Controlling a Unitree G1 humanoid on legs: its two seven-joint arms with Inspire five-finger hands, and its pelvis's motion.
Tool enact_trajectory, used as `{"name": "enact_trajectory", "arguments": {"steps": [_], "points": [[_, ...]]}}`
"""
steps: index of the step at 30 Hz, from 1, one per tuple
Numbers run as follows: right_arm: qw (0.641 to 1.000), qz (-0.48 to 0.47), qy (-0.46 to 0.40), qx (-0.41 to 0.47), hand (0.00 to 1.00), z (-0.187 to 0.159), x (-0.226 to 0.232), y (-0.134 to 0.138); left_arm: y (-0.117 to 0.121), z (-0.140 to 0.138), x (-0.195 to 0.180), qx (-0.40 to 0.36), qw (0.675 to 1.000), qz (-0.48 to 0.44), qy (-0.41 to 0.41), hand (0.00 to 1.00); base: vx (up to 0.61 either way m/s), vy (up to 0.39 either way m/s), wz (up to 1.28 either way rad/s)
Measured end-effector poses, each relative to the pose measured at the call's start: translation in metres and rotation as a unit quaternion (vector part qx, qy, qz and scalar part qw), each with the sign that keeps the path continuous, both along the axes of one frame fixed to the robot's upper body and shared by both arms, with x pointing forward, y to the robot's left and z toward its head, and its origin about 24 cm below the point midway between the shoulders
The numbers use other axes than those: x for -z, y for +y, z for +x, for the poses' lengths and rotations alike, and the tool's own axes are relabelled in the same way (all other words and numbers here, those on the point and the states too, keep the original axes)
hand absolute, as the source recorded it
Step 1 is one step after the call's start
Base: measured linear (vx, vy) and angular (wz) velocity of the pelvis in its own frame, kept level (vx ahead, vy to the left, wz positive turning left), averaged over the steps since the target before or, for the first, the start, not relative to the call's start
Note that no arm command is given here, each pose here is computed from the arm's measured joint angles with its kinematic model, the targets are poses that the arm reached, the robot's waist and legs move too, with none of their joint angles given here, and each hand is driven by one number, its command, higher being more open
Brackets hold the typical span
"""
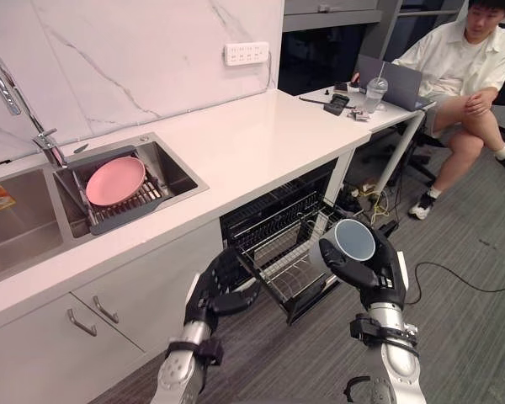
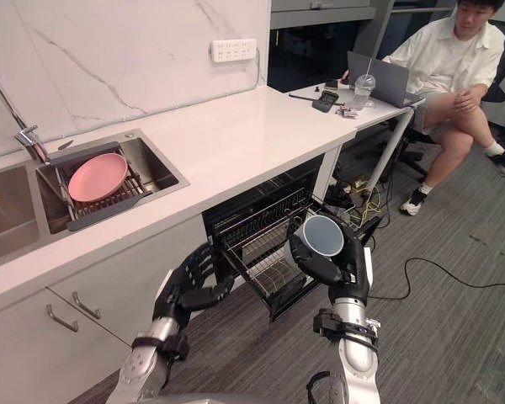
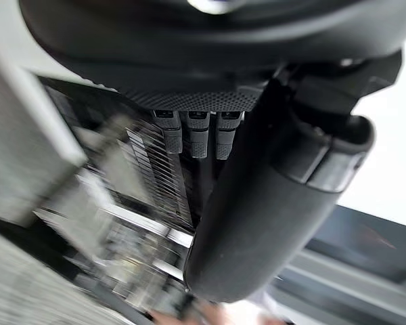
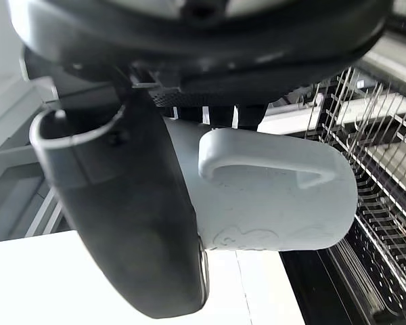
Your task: Walk over to the sink, pick up the cup, carry it to the dishwasher, place the cup inside the dishwasher, then close the dishwasher door
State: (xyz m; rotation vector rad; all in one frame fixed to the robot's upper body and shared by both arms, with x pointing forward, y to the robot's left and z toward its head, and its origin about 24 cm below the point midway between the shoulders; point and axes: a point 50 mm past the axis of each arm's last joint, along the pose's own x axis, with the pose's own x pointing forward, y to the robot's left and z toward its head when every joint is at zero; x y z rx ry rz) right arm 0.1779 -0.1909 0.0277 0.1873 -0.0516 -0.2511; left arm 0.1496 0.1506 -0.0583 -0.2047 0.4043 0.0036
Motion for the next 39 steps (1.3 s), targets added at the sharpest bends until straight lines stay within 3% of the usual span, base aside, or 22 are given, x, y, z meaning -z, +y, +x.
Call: {"name": "enact_trajectory", "arguments": {"steps": [5, 13, 19, 28, 39], "points": [[1.0, -0.009, -0.002, 0.024, 0.3, -0.005, -0.003, -0.011, 0.017, -0.031, 0.032, -0.037, 0.994, 0.023, 0.098, 0.9, -0.01, -0.005, 0.02], [0.999, -0.018, 0.013, 0.039, 0.3, -0.003, 0.003, -0.016, 0.023, -0.045, 0.049, -0.05, 0.987, 0.039, 0.146, 0.9, 0.02, -0.002, 0.12], [0.998, -0.049, 0.024, 0.03, 0.3, 0.024, 0.009, -0.02, 0.027, -0.051, 0.064, -0.038, 0.98, 0.055, 0.187, 0.9, -0.02, -0.01, 0.04], [0.996, -0.077, 0.039, 0.004, 0.3, 0.075, 0.009, -0.018, 0.038, -0.029, 0.066, -0.031, 0.978, 0.09, 0.183, 0.9, 0.0, -0.012, 0.15], [0.994, -0.102, -0.022, 0.016, 0.3, 0.124, -0.035, -0.016, 0.035, -0.003, 0.058, -0.035, 0.984, 0.099, 0.143, 0.9, -0.05, -0.006, 0.01]]}}
